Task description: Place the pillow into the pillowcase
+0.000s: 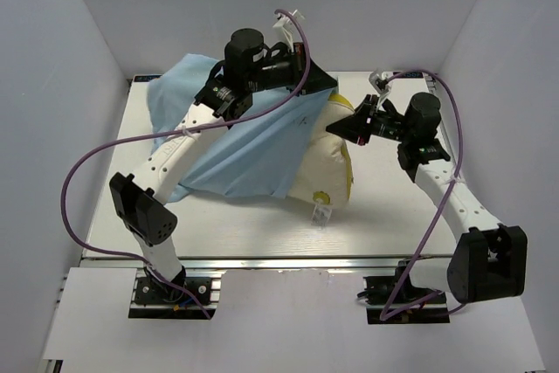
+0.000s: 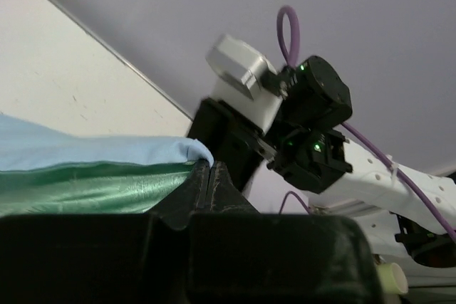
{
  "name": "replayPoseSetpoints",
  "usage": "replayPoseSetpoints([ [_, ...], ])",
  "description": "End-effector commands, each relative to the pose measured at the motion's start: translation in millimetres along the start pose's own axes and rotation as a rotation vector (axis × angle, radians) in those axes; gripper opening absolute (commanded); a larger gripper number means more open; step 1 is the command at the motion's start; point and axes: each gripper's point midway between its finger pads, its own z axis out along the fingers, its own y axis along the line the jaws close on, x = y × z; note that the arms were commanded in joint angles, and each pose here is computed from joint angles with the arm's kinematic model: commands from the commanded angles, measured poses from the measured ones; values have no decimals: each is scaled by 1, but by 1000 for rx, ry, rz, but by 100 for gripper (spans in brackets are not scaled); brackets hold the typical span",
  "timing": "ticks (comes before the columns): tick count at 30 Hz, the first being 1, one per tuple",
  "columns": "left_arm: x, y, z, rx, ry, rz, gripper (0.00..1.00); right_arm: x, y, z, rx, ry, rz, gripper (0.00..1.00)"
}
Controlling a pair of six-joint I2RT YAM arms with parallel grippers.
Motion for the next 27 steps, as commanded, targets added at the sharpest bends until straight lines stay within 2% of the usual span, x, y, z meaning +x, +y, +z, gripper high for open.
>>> replayPoseSetpoints([
  [1, -13, -73, -26, 186, -47, 40, 0, -20, -39, 4, 173, -111, -40, 3],
  [3, -7, -78, -23, 209, -47, 28, 0, -21, -42, 4, 162, -141, 40, 3],
  [5, 10, -66, -10, 190, -5, 1, 0, -40, -30, 6, 108, -200, 8, 3],
  [9, 29, -36, 11, 142, 43, -28, 0, -59, 6, 16, -7, -198, -25, 3],
  [13, 27, -31, 35, 189, 48, -46, 0, -24, 6, 25, -37, -120, 36, 3],
  [14, 19, -39, 38, 211, 34, -49, 0, -14, 13, 31, -61, -101, 47, 3],
  [17, 27, -35, 60, 225, 65, -72, 0, 6, 39, 42, -118, -59, 22, 3],
  [18, 17, -44, 61, 244, 48, -54, 0, 4, 48, 42, -137, -61, 5, 3],
  [20, 21, -41, 72, 248, 60, -76, 0, -2, 58, 45, -170, -66, -4, 3],
  [25, 18, -48, 83, 303, 40, -120, 0, 1, 51, 44, -169, -94, 30, 4],
  [27, 18, -51, 84, 312, 45, -124, 0, -6, 51, 40, -158, -149, 29, 4],
])
